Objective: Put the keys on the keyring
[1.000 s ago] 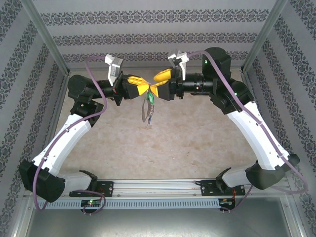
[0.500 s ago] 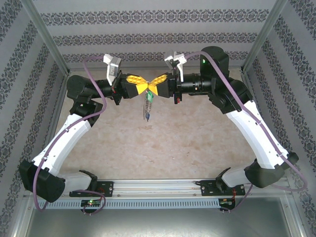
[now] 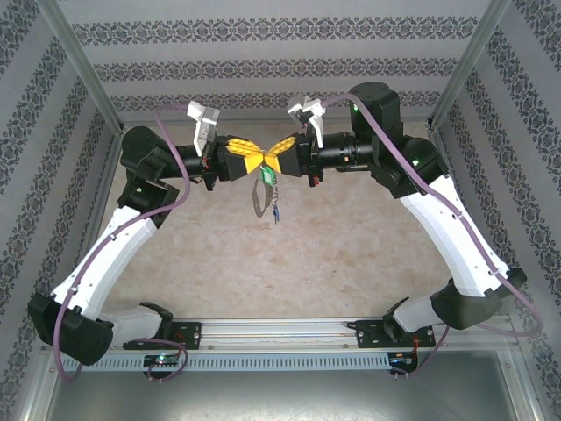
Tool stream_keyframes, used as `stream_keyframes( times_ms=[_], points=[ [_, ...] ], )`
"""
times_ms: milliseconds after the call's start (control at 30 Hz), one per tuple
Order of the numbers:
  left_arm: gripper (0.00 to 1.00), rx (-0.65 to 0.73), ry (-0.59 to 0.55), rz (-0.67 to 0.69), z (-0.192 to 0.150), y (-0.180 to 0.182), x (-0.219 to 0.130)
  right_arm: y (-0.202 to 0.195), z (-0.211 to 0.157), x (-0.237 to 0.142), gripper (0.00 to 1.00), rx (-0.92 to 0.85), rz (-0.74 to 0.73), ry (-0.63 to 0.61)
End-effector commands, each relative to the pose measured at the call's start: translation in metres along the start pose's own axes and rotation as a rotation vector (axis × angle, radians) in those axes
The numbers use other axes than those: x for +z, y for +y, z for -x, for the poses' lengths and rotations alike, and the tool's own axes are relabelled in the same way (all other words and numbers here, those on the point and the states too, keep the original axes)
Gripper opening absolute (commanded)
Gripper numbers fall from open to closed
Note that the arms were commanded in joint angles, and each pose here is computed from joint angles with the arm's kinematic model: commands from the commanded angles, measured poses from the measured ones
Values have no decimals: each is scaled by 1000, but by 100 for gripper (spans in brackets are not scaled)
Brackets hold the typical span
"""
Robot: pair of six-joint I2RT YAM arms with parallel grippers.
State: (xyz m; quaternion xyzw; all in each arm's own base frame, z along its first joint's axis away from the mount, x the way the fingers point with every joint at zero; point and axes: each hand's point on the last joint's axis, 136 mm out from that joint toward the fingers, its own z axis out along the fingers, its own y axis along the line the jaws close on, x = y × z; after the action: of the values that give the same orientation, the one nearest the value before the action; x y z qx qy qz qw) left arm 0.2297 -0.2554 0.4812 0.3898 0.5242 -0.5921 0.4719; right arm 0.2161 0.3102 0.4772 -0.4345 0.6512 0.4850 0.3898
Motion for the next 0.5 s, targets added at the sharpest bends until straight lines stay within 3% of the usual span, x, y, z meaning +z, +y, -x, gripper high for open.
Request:
stream_keyframes(
  times_ms=[0,100,467],
  points=[
    [21,27,39,16,-3,-5,-4,3,7,-10,0,-83,-48,-1],
    [27,36,57,50,-5,-4,-8,2,1,-12,0,-93,-70,31],
    [31,90,194,136,-14,-5,-15,-4,-33,-10,0,-110,-123,232]
  ],
)
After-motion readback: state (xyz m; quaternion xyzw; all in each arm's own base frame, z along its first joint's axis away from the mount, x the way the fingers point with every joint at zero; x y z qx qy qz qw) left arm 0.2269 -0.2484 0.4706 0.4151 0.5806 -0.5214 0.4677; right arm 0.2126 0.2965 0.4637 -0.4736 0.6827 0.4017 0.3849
